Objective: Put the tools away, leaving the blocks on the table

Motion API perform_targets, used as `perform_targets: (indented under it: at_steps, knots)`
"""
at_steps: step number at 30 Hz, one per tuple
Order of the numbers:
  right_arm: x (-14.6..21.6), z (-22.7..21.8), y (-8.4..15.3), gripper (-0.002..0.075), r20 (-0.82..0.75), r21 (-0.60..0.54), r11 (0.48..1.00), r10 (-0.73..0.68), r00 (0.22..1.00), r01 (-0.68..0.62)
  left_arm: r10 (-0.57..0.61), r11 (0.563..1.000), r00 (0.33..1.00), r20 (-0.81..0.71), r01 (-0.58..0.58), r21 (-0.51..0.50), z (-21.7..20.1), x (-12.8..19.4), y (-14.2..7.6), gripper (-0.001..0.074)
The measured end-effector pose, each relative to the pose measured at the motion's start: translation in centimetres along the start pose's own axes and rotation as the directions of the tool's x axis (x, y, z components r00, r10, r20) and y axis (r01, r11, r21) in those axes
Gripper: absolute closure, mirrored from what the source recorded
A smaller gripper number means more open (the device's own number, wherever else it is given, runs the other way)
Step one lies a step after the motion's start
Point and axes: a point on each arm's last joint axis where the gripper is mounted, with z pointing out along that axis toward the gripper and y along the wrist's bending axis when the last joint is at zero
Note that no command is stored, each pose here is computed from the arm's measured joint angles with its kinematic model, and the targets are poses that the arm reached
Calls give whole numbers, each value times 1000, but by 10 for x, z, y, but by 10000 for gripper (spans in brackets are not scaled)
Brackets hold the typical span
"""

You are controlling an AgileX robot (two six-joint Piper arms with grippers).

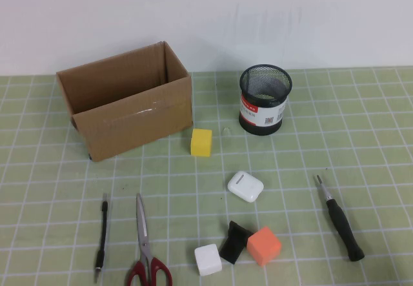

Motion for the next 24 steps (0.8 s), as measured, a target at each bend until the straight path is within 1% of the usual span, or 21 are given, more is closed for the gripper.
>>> perform_targets:
  at_steps: [24]
  knots:
    - [0, 0, 0, 732, 1, 4, 1000, -10, 1000, 10, 0, 1000, 1000, 0, 0, 0, 0, 0, 0, 739]
